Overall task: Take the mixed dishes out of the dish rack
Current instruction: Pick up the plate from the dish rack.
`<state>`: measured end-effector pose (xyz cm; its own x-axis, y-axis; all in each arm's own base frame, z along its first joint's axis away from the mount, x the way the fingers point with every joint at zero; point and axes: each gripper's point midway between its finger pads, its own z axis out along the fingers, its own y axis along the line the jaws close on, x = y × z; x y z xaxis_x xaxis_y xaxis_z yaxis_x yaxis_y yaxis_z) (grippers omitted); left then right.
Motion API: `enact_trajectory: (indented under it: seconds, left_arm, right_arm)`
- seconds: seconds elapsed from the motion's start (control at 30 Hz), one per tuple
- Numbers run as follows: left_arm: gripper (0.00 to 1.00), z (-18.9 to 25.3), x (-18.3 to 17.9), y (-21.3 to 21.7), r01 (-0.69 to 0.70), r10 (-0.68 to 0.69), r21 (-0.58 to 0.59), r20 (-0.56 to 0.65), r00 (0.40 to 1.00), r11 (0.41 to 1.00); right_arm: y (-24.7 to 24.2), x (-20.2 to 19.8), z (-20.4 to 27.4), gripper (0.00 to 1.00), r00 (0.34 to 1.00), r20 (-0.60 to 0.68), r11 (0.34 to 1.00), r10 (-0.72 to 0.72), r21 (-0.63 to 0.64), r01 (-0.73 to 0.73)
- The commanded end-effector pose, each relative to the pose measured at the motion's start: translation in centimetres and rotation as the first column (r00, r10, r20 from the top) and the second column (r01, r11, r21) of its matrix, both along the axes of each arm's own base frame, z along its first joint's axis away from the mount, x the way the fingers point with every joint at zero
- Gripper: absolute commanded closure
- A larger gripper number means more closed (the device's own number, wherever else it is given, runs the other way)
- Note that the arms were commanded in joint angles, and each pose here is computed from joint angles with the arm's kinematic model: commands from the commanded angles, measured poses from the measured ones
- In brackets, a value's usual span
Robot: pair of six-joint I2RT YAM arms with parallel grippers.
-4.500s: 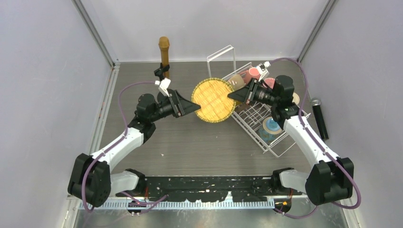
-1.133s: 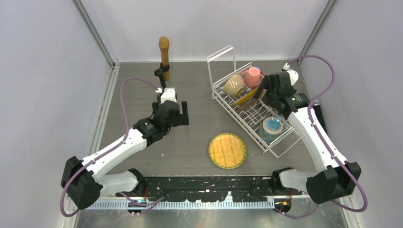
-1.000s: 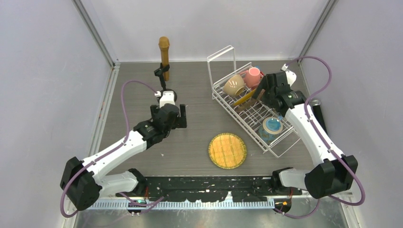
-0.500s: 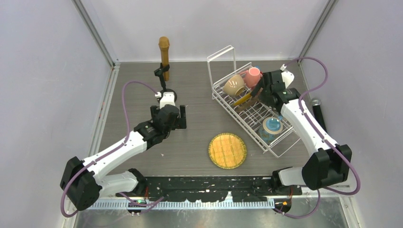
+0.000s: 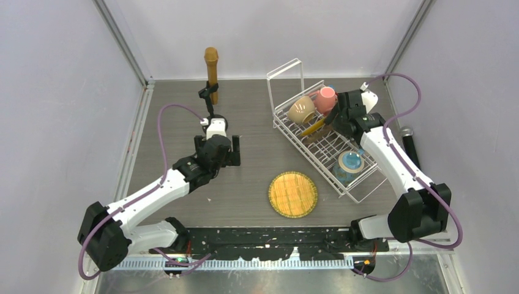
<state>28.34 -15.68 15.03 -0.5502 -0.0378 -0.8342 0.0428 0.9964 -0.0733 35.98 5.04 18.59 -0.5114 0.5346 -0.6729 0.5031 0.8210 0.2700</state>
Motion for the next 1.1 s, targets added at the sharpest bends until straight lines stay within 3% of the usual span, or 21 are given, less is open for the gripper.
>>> enact_trajectory:
  seconds: [0.0,0.3,0.5,0.67,0.83,1.07]
  left_arm:
    - [0.0,0.7,0.7,-0.4,-0.003,0.003,-0.02,0.036,0.999,1.0]
    - [0.0,0.8,0.5,-0.3,-0.004,0.005,-0.023,0.038,0.999,1.0]
    - [0.0,0.8,0.5,-0.2,-0.003,0.004,-0.025,0.04,0.999,1.0]
    - [0.0,0.6,0.6,-0.3,-0.001,0.001,-0.022,0.038,0.999,1.0]
    - [0.0,0.4,0.6,-0.5,0.004,-0.004,-0.021,0.03,1.0,1.0]
    - [0.0,0.4,0.6,-0.5,0.004,-0.003,-0.022,0.03,1.0,1.0]
  right_arm:
    - [0.1,0.5,0.5,0.3,1.0,-0.005,1.0,-0.004,-0.006,0.004]
    - [0.7,1.3,0.5,0.47,0.998,-0.06,1.0,0.019,-0.007,-0.02]
    - [0.0,1.5,0.4,0.64,0.99,-0.142,0.998,-0.018,-0.055,0.01]
    - [0.1,1.2,0.4,0.65,0.986,-0.165,0.999,-0.029,-0.049,0.021]
    - [0.4,1.7,1.0,0.76,0.988,-0.152,0.999,-0.02,-0.034,0.015]
    - [0.2,1.9,2.8,0.83,0.986,-0.164,0.998,-0.007,-0.059,-0.003]
